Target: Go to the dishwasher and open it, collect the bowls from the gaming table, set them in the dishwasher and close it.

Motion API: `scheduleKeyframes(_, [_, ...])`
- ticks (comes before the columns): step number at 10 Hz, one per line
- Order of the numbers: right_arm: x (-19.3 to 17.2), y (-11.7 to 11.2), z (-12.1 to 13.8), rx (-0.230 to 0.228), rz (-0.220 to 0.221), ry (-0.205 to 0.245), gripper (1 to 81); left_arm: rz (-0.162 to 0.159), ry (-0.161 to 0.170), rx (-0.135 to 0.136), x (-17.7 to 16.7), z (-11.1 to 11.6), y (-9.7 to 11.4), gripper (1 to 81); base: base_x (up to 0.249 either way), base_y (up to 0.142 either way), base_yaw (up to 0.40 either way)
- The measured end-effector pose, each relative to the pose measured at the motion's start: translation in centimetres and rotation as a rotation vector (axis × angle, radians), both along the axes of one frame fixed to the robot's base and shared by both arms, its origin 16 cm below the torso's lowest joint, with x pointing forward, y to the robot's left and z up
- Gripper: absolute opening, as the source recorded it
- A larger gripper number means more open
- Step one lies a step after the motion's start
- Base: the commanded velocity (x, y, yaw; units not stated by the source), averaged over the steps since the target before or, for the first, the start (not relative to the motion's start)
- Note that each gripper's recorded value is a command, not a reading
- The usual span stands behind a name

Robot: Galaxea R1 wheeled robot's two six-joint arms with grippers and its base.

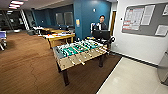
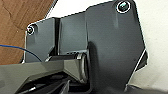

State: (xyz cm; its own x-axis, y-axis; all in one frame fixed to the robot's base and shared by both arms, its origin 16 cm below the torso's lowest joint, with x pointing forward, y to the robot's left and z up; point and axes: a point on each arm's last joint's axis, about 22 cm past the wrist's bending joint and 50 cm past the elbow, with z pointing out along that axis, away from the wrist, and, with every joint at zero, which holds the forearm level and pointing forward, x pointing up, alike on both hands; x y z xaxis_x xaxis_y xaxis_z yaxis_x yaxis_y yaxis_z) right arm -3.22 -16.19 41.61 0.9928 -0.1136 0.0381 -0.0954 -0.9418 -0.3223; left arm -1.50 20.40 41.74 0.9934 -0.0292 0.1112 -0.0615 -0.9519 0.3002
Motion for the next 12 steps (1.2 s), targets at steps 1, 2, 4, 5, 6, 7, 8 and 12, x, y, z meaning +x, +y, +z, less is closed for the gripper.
scheduleKeyframes(1, [0.07, 0.06, 0.01, 0.001, 0.0, -0.002, 81.1, 0.001, -0.002, -0.003, 0.08, 0.01, -0.21, 81.1, 0.0, 0.0, 0.356])
scheduleKeyframes(2, [0.05, -0.01, 0.0, 0.0, 0.0, -0.001, 81.1, 0.0, 0.001, -0.001, -0.03, 0.0, -0.14, 81.1, 0.0, 0.0, 0.355])
scheduleKeyframes(4, [0.1, 0.14, 0.02, 0.002, -0.001, -0.002, 81.1, 0.001, 0.002, 0.009, -0.04, -0.08, 0.38, 81.1, 0.0, 0.0, 0.356])
scheduleKeyframes(5, [0.1, 0.16, 0.02, 0.002, 0.0, -0.002, 81.1, 0.002, 0.003, 0.01, -0.04, -0.1, 0.45, 81.1, 0.0, 0.0, 0.356])
scheduleKeyframes(6, [0.1, 0.3, 0.04, 0.004, 0.0, -0.002, 81.1, 0.002, 0.002, 0.01, 0.0, -0.09, 0.41, 81.1, 0.0, 0.0, 0.356])
scheduleKeyframes(7, [0.1, 0.27, 0.03, 0.004, 0.0, -0.003, 81.1, 0.002, 0.003, 0.01, -0.06, -0.09, 0.38, 81.1, 0.0, 0.0, 0.356])
scheduleKeyframes(8, [0.1, 0.23, 0.03, 0.003, 0.0, -0.003, 81.1, 0.002, 0.004, 0.01, -0.06, -0.09, 0.38, 81.1, 0.0, 0.0, 0.356])
scheduleKeyframes(12, [0.1, 0.2, 0.03, 0.003, 0.0, -0.003, 81.1, 0.002, 0.004, 0.01, -0.07, -0.1, 0.38, 81.1, 0.0, 0.0, 0.348])
